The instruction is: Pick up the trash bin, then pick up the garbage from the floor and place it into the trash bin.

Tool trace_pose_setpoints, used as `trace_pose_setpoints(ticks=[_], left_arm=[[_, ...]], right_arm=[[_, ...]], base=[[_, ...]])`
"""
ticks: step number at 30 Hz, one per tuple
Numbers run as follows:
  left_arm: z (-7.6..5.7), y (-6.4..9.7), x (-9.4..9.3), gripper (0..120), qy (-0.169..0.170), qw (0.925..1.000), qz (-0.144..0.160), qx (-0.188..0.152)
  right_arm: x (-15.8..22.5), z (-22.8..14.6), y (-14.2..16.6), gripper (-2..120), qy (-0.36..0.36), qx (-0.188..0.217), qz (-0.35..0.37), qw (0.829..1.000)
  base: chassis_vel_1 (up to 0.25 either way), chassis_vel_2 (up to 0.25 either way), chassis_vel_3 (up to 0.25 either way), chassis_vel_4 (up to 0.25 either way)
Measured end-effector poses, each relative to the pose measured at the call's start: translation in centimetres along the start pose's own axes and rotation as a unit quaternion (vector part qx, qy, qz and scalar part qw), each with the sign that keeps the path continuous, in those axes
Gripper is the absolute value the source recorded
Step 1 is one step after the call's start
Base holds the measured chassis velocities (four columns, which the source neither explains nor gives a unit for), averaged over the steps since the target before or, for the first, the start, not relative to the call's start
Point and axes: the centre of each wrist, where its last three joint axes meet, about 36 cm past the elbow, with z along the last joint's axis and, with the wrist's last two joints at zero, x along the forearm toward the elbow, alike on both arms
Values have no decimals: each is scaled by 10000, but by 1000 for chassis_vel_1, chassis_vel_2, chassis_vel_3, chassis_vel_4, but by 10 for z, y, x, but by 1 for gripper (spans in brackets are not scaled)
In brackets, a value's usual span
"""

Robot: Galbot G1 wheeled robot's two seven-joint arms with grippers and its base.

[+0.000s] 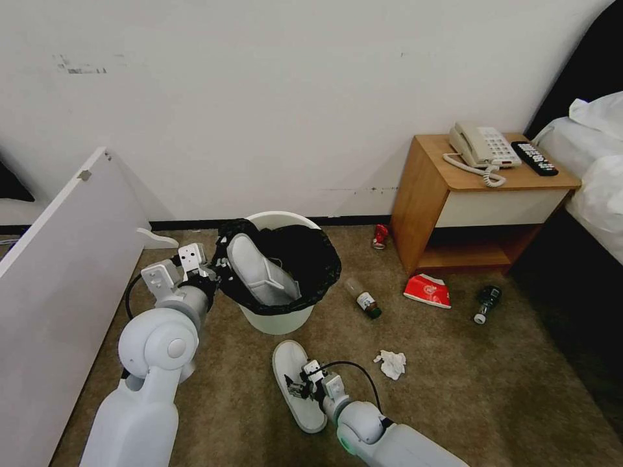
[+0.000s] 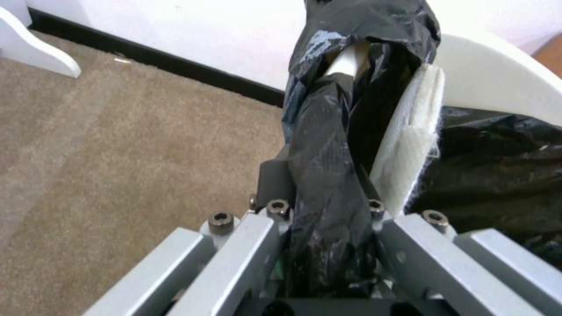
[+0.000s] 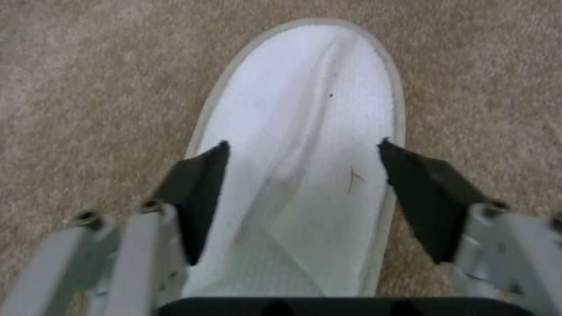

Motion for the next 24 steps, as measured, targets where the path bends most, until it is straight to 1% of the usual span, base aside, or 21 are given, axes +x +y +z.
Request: trace_pose_setpoints(ticks=[1, 2, 4, 5, 6, 7, 8, 10, 11, 12, 13, 14, 17, 24], left_arm=[[0, 0, 0, 5, -2, 10000, 2, 0], [0, 0, 0, 5, -2, 10000, 2, 0], [0, 0, 0, 5, -8, 10000, 6, -1], [0, 0, 0, 5, -8, 10000, 6, -1], [0, 0, 0, 5, -7, 10000, 6, -1], [0, 0, 0, 5, -9, 10000, 7, 1], [0, 0, 0, 5, -9, 10000, 7, 1], [0, 0, 0, 5, -13, 10000, 9, 4], [0, 0, 0, 5, -13, 10000, 9, 4], [0, 0, 0, 5, -15, 10000, 9, 4], [0, 0, 0, 5, -16, 10000, 9, 4], [0, 0, 0, 5, -16, 10000, 9, 4], [1, 0, -1, 5, -13, 10000, 3, 2], [0, 0, -2, 5, -19, 10000, 3, -3]], right_arm=[[0, 0, 0, 60, 8, 4, -3, 10000], [0, 0, 0, 60, 8, 4, -3, 10000], [0, 2, 0, 45, 32, 4, 5, 10000], [0, 2, 0, 45, 32, 4, 5, 10000], [0, 3, -1, 41, 40, 3, 8, 10000], [-1, 4, -1, 35, 47, -2, 14, 10000], [-1, 4, -1, 35, 47, -2, 14, 10000], [0, 5, -1, 25, 47, -14, 16, 10000], [0, 5, -1, 25, 47, -14, 16, 10000], [0, 5, -1, 22, 44, -16, 16, 10000], [0, 5, -1, 14, 40, -19, 16, 10000], [0, 5, -1, 14, 40, -19, 16, 10000], [-1, 3, -4, 1, -7, -34, 31, 10000], [-2, 0, -10, 0, -61, -30, 73, 10000]], base=[[0, 0, 0, 0], [0, 0, 0, 0], [0, 0, 0, 0], [0, 0, 0, 0], [0, 0, 0, 0], [0, 0, 0, 0], [0, 0, 0, 0], [0, 0, 0, 0], [0, 0, 0, 0], [0, 0, 0, 0], [0, 0, 0, 0], [0, 0, 0, 0], [0, 0, 0, 0], [0, 0, 0, 0]])
